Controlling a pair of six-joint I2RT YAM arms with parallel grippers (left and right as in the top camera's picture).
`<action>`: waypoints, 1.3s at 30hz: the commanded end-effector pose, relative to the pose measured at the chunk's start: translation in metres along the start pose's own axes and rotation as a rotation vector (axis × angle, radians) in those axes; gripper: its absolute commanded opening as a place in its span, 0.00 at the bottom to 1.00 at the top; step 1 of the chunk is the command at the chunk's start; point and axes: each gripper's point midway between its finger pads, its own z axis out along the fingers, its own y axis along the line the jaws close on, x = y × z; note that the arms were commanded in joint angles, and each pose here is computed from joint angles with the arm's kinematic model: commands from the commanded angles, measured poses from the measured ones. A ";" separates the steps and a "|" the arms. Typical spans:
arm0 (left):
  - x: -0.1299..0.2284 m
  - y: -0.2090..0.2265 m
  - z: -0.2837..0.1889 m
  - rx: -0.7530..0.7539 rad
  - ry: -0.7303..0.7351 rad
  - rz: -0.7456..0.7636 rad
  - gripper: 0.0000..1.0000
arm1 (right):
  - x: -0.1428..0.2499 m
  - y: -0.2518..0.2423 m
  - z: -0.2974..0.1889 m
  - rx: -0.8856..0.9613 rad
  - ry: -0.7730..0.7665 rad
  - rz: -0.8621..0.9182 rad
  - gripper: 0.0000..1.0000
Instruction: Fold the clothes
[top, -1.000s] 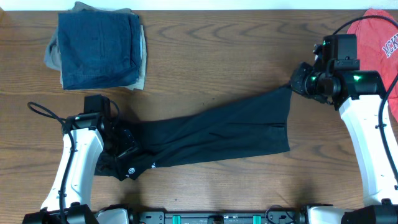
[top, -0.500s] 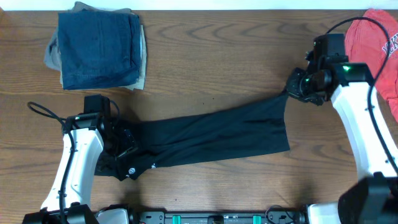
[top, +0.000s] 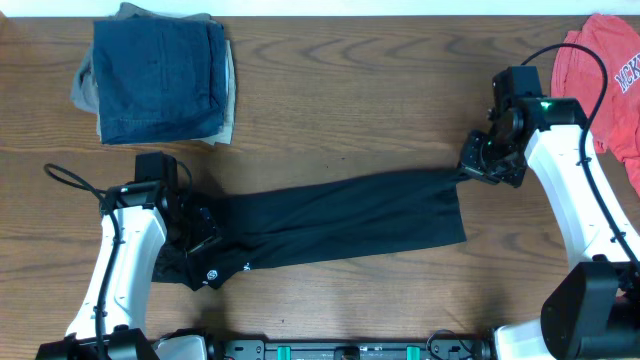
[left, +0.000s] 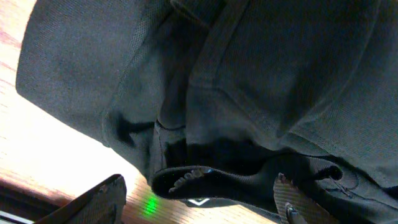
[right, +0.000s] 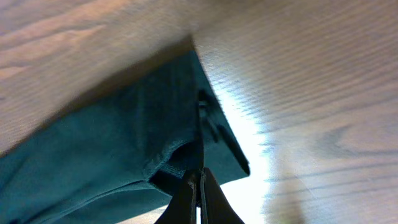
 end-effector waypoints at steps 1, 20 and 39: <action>-0.005 0.000 -0.004 0.000 -0.020 -0.008 0.77 | 0.005 -0.014 0.008 0.077 0.006 0.010 0.01; -0.004 0.001 -0.004 -0.003 -0.013 -0.007 0.77 | 0.021 -0.031 0.062 0.097 0.010 0.033 0.03; -0.002 -0.004 -0.025 0.020 -0.001 0.016 0.23 | 0.011 -0.011 0.023 -0.019 0.054 0.016 0.27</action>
